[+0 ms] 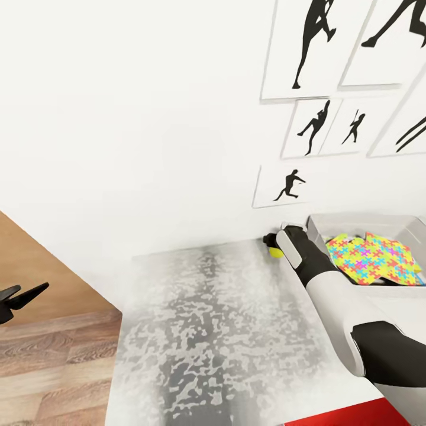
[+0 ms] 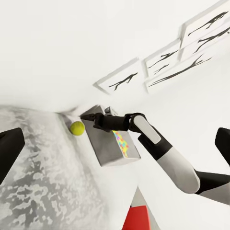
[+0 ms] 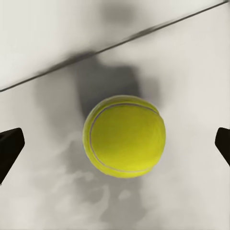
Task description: Put all the toys in the child's room - the three board games (two on the bed and one on the table), the two jigsaw puzzles on the table, and the tennis ball on the table - inside the toy box on the table in the child's room.
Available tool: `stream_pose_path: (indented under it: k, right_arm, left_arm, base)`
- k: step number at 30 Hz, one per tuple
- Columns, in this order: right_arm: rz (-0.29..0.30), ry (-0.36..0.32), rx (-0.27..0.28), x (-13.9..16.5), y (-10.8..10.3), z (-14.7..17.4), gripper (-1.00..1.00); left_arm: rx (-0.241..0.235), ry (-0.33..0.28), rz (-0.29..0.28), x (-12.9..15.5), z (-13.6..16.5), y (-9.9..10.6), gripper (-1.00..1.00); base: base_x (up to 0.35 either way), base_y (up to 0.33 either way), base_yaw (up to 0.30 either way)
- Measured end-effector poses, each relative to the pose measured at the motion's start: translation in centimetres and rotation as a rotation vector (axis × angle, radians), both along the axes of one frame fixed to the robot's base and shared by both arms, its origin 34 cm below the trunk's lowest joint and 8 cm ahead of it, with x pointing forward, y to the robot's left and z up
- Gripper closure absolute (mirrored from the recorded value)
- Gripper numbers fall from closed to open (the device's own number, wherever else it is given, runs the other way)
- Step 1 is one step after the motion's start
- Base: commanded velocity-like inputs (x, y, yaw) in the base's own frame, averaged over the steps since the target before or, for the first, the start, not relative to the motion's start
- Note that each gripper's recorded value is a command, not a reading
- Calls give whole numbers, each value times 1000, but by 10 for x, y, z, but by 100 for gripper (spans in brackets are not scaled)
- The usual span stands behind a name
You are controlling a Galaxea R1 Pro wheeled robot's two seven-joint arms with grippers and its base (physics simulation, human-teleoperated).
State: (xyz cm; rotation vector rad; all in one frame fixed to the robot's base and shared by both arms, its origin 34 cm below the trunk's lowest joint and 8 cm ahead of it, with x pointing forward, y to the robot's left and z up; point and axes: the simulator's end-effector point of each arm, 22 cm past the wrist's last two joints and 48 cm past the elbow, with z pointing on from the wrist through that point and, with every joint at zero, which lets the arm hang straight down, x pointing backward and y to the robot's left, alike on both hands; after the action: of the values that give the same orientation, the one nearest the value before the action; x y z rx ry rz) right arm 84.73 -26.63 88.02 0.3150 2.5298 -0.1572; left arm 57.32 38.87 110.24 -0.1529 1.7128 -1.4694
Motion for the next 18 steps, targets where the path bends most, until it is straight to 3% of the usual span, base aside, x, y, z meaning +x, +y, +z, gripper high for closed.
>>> stream_pose_path:
  k: [18]
  right_arm:
    - [-2, 5, -4, 9, -3, -7, -100]
  left_arm:
    - [1, 28, 0, 3, -14, 0, -100]
  base:
    - [0, 0, 0]
